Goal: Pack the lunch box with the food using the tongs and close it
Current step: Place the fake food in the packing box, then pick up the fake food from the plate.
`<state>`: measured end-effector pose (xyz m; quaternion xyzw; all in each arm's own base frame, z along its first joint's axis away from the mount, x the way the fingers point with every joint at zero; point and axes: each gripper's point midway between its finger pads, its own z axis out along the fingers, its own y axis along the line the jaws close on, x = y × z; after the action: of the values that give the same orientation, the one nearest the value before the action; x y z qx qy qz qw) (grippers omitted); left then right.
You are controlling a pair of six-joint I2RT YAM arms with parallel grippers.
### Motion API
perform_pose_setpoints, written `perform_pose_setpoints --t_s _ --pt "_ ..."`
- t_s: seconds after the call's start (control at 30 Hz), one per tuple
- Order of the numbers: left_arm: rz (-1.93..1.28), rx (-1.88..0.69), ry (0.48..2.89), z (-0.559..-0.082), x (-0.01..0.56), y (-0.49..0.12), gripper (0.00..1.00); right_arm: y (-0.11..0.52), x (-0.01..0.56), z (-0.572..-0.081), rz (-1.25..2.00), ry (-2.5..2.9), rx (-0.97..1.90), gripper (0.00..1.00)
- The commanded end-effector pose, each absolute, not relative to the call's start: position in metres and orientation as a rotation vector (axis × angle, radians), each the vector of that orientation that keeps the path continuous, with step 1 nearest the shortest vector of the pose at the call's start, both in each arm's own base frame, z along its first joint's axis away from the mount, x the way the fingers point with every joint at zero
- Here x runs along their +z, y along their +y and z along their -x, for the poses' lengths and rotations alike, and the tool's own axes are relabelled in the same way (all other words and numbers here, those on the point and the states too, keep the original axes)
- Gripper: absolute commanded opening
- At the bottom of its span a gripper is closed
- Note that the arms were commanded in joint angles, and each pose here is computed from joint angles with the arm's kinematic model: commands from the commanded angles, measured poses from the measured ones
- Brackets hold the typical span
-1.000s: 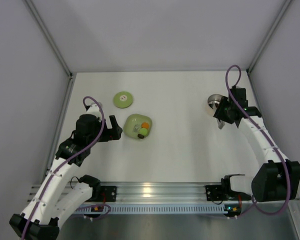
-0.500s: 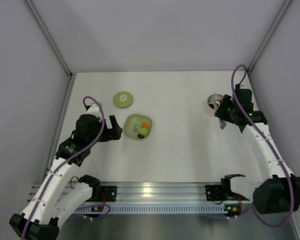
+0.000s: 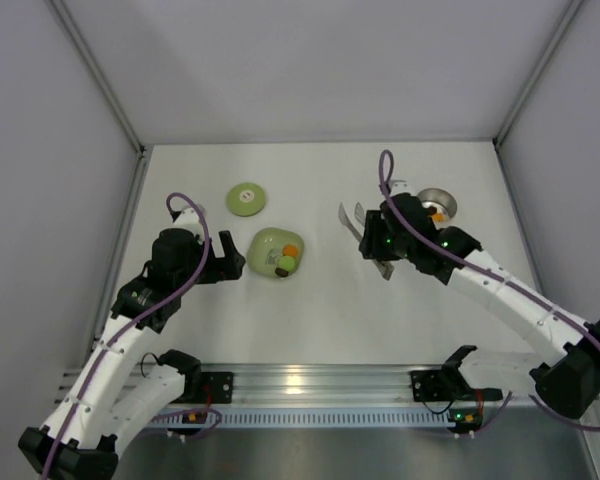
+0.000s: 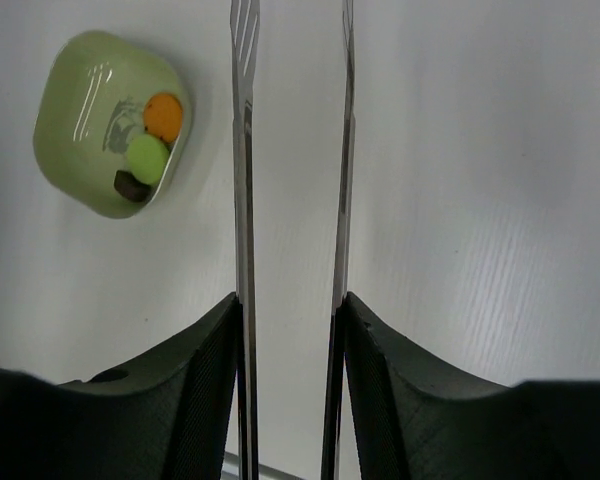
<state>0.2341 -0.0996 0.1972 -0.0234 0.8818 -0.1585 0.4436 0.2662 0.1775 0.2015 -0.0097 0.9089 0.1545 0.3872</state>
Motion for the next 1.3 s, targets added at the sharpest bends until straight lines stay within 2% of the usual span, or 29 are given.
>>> perform_pose_setpoints --t_s 0.0,0.13,0.4,1.27 --pt "0.073 -0.401 2.151 -0.238 0.205 -0.101 0.99 0.219 0.218 -0.271 0.046 2.261 0.415 0.42" --pt "0.072 -0.400 2.152 -0.238 0.205 -0.101 0.99 0.268 0.213 -0.254 0.177 2.275 0.431 0.42" --pt "0.069 -0.403 2.151 -0.238 0.205 -0.101 0.99 0.321 0.196 -0.236 0.318 2.305 0.438 0.43" --pt "0.062 -0.411 2.140 -0.237 0.208 -0.102 0.99 0.363 0.154 -0.186 0.543 2.379 0.389 0.43"
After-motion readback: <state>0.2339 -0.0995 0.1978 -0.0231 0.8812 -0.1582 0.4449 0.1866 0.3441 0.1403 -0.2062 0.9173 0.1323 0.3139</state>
